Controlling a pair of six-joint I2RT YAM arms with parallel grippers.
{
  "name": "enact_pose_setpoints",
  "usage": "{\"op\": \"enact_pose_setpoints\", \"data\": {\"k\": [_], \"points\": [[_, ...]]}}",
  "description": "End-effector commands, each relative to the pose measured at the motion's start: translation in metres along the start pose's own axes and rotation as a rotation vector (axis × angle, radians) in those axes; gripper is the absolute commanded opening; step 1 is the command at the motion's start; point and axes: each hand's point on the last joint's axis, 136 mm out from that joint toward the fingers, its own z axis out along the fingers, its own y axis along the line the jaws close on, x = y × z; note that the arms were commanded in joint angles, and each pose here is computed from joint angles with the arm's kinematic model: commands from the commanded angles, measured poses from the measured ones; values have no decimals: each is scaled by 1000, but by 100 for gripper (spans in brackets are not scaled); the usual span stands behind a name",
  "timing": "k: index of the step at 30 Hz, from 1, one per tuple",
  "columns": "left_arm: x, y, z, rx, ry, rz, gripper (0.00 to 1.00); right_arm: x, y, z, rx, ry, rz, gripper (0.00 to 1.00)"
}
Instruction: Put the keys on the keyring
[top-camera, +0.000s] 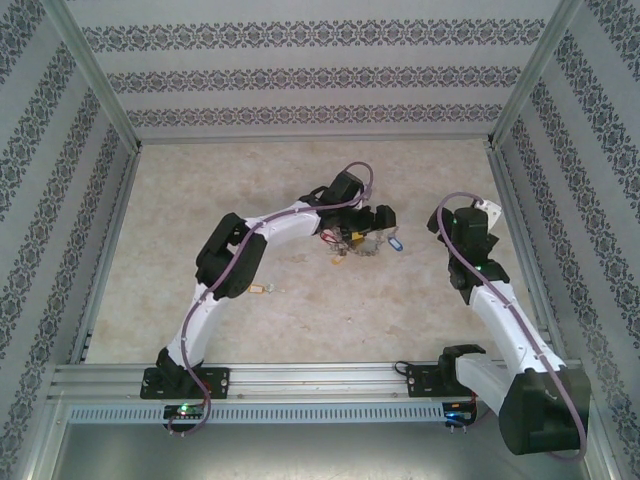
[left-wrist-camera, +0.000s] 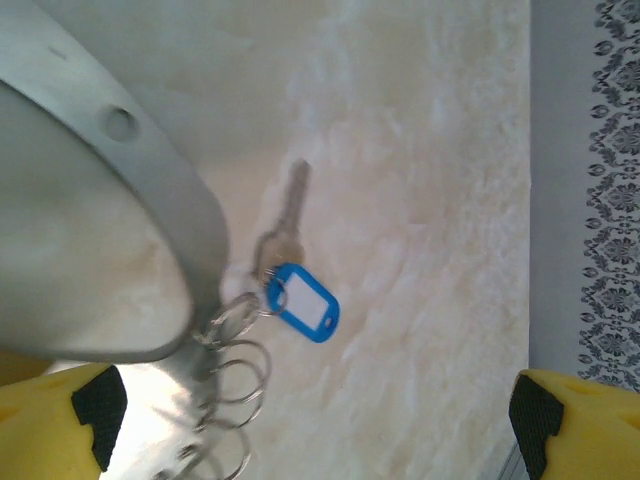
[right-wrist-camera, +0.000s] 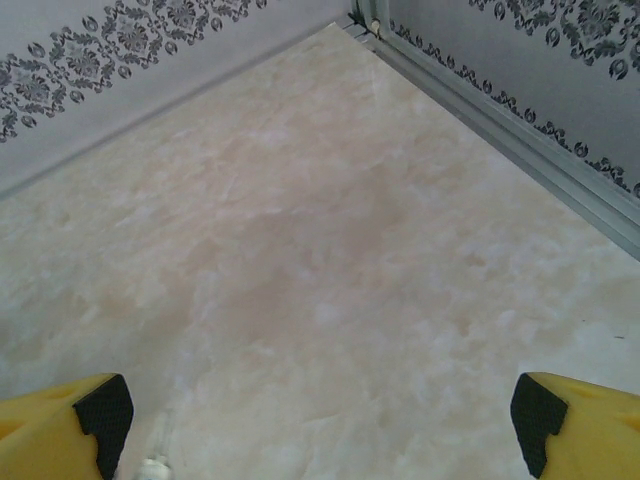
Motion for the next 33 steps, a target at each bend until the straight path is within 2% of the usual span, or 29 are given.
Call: {"op": "enact_pose_setpoints", "data": {"k": [1, 4, 8, 11, 13, 16, 20, 22, 27, 30, 33], "points": [[-34, -44, -73, 9, -113, 133, 99, -11, 14, -3, -39, 18, -17, 98], [-44, -49, -128, -84, -203, 254, 99, -10, 55, 0, -206, 47, -83, 90], [-49, -37, -196, -117, -302, 302, 99, 10, 119, 8, -377, 128, -271, 77], [-44, -8, -242, -180, -349, 271, 99, 37, 174, 13, -491, 241, -401, 72], [-35, 17, -270, -220, -368, 219, 99, 54, 210, 15, -588, 292, -416, 67], [-16, 49, -306, -245, -397, 125, 99, 77, 241, 25, -664, 356, -406, 62], [17, 79, -344, -289, -427, 51, 99, 102, 252, 53, -630, 455, -447, 49], [34, 87, -357, -322, -435, 49, 99, 111, 247, 73, -555, 505, -463, 42], [65, 103, -369, -380, -434, 58, 99, 126, 236, 102, -408, 591, -526, 30], [75, 108, -371, -399, -426, 59, 99, 132, 232, 113, -362, 603, -573, 27], [82, 108, -373, -401, -429, 66, 99, 141, 228, 117, -364, 634, -627, 29]]}}
